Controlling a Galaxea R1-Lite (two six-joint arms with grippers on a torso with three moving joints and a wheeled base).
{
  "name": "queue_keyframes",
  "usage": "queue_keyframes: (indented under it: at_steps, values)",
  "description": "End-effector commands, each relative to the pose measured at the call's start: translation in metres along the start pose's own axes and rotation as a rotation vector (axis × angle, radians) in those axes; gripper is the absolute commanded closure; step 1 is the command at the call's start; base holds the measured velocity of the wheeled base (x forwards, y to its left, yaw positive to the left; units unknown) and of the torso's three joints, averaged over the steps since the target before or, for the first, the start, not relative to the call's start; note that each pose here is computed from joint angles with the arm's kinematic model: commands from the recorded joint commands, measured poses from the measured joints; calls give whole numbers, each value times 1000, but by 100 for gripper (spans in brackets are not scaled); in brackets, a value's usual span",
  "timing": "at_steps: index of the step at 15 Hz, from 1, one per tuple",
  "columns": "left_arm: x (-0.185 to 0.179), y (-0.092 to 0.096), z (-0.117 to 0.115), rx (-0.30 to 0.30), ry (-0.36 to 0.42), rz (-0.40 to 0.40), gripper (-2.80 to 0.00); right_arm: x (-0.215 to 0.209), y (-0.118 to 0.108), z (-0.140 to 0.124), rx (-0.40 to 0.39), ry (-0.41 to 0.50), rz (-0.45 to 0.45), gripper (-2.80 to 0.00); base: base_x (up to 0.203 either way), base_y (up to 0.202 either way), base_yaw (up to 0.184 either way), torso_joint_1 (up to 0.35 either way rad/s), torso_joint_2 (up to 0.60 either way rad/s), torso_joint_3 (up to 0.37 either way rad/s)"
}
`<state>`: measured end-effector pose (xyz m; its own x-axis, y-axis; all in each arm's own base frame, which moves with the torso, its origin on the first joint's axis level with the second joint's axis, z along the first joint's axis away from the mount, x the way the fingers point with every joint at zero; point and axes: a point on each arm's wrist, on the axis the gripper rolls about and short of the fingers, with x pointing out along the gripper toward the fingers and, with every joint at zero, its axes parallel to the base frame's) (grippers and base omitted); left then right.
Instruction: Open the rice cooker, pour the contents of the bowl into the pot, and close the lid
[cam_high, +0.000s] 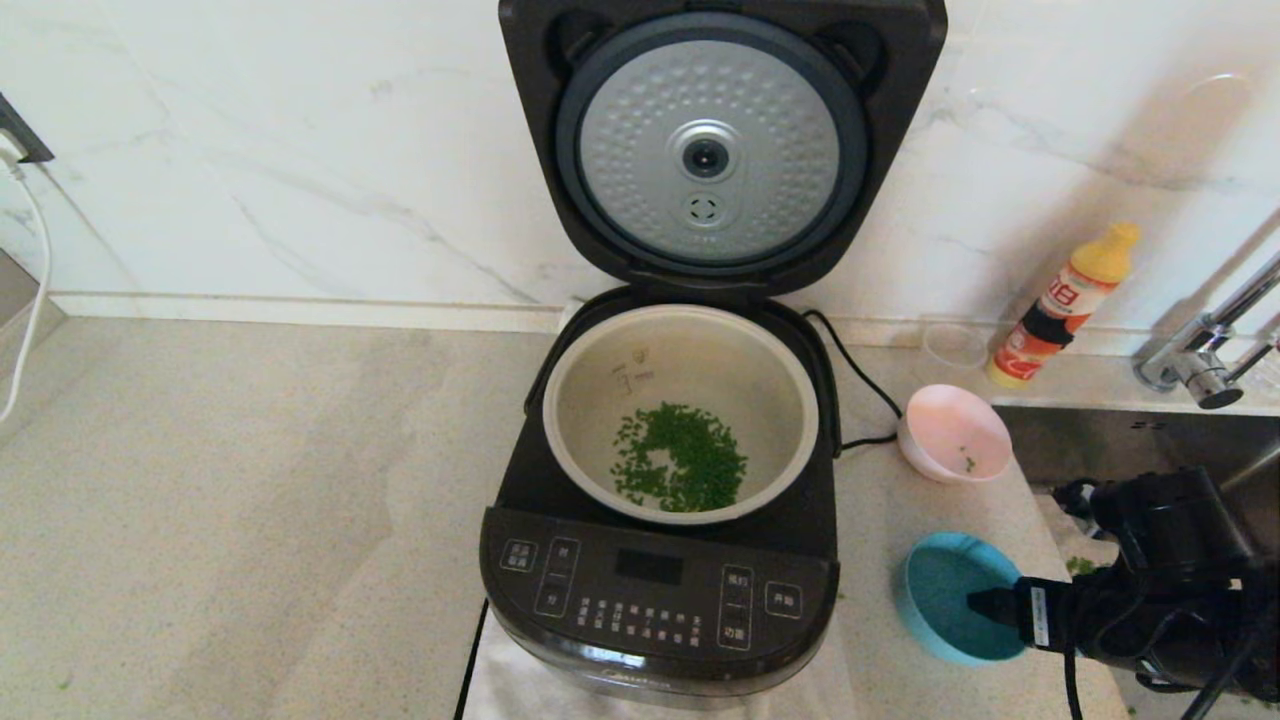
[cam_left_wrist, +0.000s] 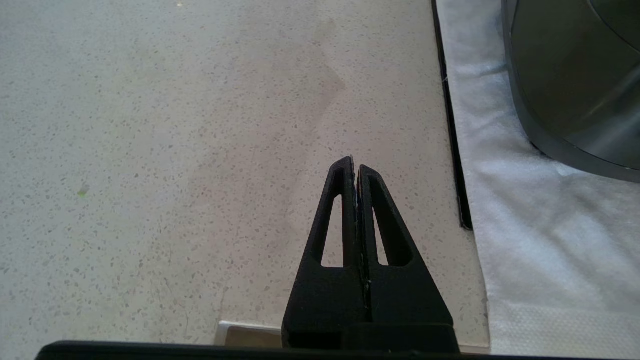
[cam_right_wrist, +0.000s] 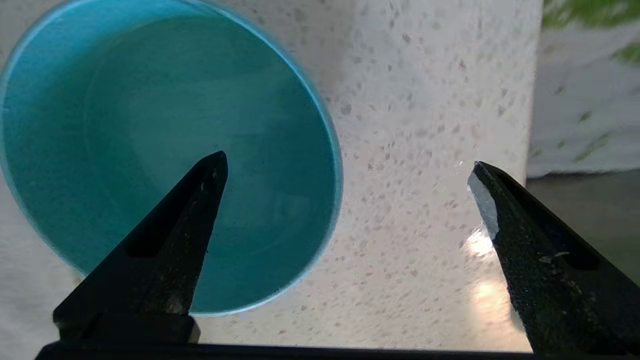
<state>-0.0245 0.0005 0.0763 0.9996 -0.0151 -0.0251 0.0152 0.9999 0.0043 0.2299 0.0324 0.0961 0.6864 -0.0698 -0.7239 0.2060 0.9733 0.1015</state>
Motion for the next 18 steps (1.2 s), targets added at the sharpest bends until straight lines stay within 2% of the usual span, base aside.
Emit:
queue_keyframes:
  at_steps: [1,7,8,18]
  values:
    - [0,0,0,0,2,0,0,-3,9,2,-29,-30,-10,-280,0,0,0,0,0,0]
    - [0,0,0,0,2,0,0,1,25,-6,-79,-10,-2,-280,0,0,0,0,0,0]
    - [0,0,0,0,2,0,0,3,26,-7,-81,-3,-4,0,0,0,0,0,0,0]
    - [0,0,0,0,1,0,0,2,24,-10,-79,-3,-21,0,0,0,0,0,0,0]
